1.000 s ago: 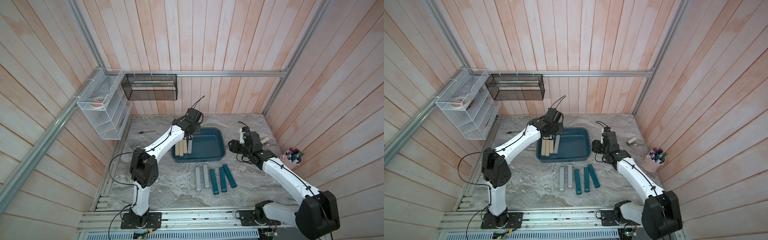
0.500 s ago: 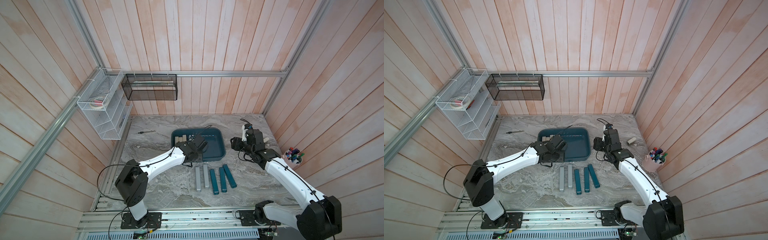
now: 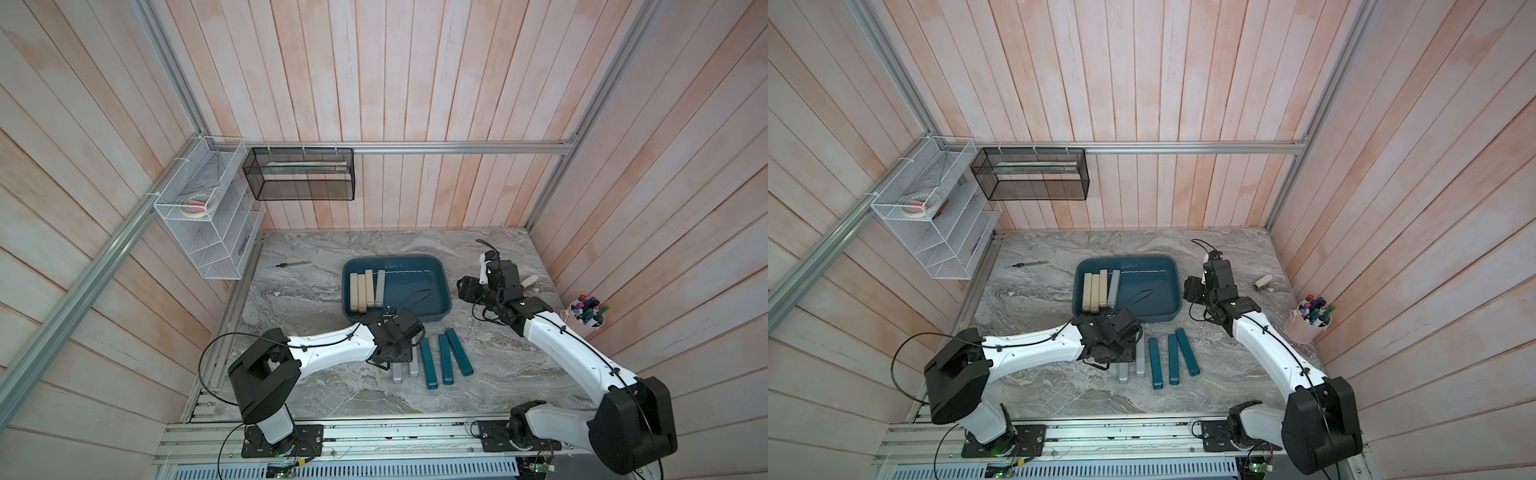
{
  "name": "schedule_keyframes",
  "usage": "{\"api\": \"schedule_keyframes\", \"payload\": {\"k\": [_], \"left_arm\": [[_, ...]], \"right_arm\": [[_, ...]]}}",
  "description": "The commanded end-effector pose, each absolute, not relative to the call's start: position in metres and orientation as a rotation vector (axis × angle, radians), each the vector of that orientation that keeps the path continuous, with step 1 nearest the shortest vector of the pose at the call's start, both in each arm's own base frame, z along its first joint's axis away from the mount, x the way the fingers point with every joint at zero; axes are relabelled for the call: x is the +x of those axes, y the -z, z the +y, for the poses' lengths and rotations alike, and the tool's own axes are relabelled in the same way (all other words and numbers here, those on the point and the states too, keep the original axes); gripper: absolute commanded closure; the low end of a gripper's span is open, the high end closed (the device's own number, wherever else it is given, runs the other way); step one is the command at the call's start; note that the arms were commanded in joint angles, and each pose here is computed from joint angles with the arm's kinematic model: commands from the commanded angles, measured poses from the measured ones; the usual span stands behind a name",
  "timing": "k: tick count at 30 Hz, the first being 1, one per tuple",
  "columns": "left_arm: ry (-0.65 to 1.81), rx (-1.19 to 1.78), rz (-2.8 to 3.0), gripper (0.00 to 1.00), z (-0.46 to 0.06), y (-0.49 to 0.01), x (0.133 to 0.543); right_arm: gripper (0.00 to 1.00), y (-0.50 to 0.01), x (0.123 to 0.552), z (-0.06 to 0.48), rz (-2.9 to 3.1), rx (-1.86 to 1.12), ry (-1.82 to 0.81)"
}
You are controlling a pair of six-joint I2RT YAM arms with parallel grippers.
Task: Put the pruning pliers into the storage box
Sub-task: Pick up the pruning pliers from the center of the board.
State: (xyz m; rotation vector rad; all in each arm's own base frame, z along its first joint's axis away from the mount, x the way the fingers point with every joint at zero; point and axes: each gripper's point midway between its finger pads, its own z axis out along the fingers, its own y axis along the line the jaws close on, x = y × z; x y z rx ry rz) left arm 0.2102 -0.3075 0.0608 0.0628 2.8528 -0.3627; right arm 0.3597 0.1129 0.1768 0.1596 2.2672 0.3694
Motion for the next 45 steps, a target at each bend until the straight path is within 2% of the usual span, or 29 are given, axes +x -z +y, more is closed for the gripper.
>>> {"api": "schedule_keyframes", "payload": {"k": [1, 6, 15, 19, 29, 40, 45], "left_arm": [[0.395, 0.031, 2.865, 0.38, -0.314, -0.051, 0.210], [0.352, 0.013, 2.893, 0.41, -0.309, -0.041, 0.209], [0.284, -0.003, 2.925, 0.54, -0.298, -0.028, 0.214], [0.273, 0.023, 2.933, 0.64, -0.297, -0.024, 0.216], [0.214, 0.102, 2.942, 0.74, -0.290, -0.028, 0.215], [0.224, 0.166, 2.886, 0.76, -0.284, -0.090, 0.218], [0.294, 0.134, 2.821, 0.76, -0.289, -0.136, 0.244]], "right_arm": [[0.35, -0.170, 0.360, 0.114, 2.276, 0.160, -0.373], [0.35, -0.164, 0.358, 0.114, 2.284, 0.163, -0.374], [0.35, -0.163, 0.357, 0.116, 2.285, 0.157, -0.386], [0.35, -0.163, 0.357, 0.116, 2.286, 0.158, -0.386], [0.35, -0.166, 0.358, 0.117, 2.280, 0.155, -0.388], [0.36, -0.165, 0.358, 0.118, 2.280, 0.155, -0.401], [0.36, -0.168, 0.360, 0.118, 2.273, 0.147, -0.395]]}}
